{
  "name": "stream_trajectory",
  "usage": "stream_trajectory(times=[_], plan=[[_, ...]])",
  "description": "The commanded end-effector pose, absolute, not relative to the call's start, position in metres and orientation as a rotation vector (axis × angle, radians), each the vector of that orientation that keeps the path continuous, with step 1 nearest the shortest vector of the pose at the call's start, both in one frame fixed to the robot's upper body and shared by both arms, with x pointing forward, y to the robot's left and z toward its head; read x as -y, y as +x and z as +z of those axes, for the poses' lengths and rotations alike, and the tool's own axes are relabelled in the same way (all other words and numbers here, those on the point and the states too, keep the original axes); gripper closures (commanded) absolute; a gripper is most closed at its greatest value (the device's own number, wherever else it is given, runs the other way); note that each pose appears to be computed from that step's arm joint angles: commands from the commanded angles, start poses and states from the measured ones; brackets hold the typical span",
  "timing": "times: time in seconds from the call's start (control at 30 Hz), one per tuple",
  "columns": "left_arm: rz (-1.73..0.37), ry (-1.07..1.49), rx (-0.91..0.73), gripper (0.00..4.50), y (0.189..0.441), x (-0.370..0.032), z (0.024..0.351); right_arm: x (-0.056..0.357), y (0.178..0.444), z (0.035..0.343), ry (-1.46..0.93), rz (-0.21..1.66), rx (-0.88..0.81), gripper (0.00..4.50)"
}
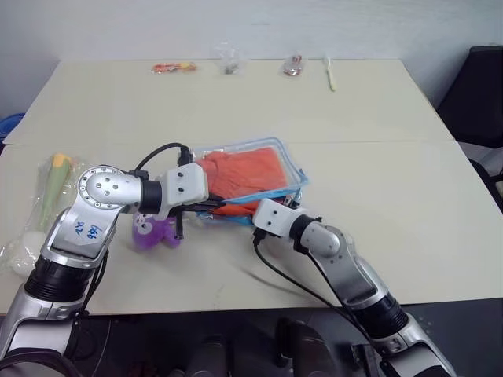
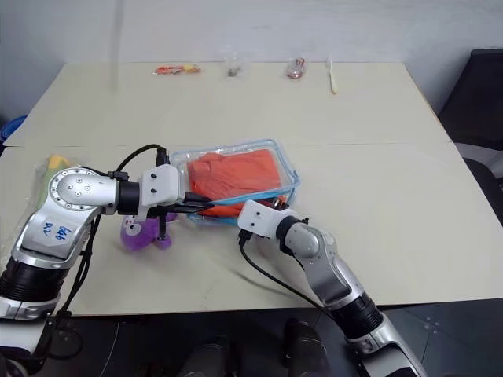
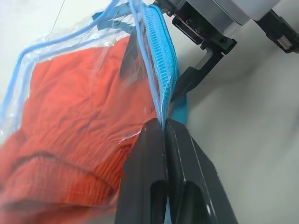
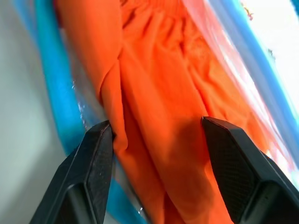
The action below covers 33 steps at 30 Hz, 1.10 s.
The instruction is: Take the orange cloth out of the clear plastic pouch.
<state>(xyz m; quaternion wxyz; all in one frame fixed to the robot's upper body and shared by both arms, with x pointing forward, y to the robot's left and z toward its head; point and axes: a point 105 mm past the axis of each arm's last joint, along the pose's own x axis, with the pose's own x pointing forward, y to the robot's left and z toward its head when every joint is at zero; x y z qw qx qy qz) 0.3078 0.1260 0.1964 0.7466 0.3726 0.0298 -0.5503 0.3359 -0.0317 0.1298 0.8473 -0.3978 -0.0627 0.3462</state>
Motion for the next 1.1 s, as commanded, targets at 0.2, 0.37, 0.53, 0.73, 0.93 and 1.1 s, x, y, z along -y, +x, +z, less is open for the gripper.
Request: stream_trajectory(times=[0.2,0.37,0.53,0.73,0.93,1.1], plan=[[-1.208,0.828,-0.013,4.5,0.306,-0.122,0.204,0.019,0.345,0.131,-1.027,0.747,0.228,1.5],[-1.208,0.829,-0.01,4.5,0.306,-0.121,0.204,0.014,0.359,0.123,-1.114,0.737,0.264,1.5],[-1.204,0.83,-0.008,4.5,0.306,-0.121,0.204,0.017,0.367,0.114,-1.14,0.734,0.246,1.5],[-1.198,0.829,-0.008,4.5,0.307,-0.122,0.204,0.021,0.363,0.11,-1.081,0.753,0.217,3.49],[-1.194,0.821,-0.009,4.5,0.309,-0.119,0.201,0.026,0.357,0.114,-1.048,0.766,0.206,4.48],[-1.175,0.82,-0.025,4.5,0.313,-0.119,0.194,0.026,0.344,0.128,-1.029,0.788,0.241,4.48]])
